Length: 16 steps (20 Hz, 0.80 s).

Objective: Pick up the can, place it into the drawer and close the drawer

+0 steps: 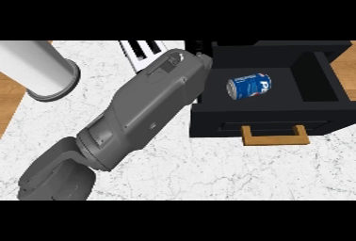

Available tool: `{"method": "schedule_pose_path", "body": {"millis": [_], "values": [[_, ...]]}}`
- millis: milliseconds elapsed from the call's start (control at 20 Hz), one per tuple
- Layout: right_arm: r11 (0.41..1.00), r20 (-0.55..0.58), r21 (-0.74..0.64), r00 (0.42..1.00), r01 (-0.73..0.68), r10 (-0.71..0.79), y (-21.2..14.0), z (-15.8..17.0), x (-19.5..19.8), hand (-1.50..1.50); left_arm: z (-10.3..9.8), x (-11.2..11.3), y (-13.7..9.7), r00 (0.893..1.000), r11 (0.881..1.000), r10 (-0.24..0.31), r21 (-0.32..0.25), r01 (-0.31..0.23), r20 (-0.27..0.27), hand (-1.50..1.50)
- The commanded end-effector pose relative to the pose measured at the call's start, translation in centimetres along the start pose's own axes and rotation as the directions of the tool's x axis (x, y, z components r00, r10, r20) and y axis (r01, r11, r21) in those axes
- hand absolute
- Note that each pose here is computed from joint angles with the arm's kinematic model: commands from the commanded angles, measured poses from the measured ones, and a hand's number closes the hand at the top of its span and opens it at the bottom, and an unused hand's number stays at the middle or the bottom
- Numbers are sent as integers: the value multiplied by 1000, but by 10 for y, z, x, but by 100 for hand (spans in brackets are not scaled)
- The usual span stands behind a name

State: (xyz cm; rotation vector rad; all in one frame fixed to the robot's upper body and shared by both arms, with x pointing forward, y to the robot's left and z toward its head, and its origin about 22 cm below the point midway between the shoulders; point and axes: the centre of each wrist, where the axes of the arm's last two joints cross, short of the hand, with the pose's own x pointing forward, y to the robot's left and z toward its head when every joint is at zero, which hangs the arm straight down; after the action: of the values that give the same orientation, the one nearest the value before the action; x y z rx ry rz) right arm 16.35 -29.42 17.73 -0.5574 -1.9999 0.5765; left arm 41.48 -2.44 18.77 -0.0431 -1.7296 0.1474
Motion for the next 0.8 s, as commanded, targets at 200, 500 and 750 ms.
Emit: {"method": "schedule_pose_path", "body": {"millis": [200, 500, 750], "values": [[984, 24, 36, 984, -177, 176, 63, -63, -9, -150, 3, 3, -2, 999, 1000, -1, 3, 1, -38, -150], [945, 64, 111, 951, -309, 303, 96, -91, -35, -150, -9, 11, 23, 999, 1000, -6, 9, 7, -38, -150], [883, 110, 175, 900, -435, 422, 128, -130, -40, -150, -11, 23, 23, 999, 999, -27, 34, 27, -18, -150]]}}
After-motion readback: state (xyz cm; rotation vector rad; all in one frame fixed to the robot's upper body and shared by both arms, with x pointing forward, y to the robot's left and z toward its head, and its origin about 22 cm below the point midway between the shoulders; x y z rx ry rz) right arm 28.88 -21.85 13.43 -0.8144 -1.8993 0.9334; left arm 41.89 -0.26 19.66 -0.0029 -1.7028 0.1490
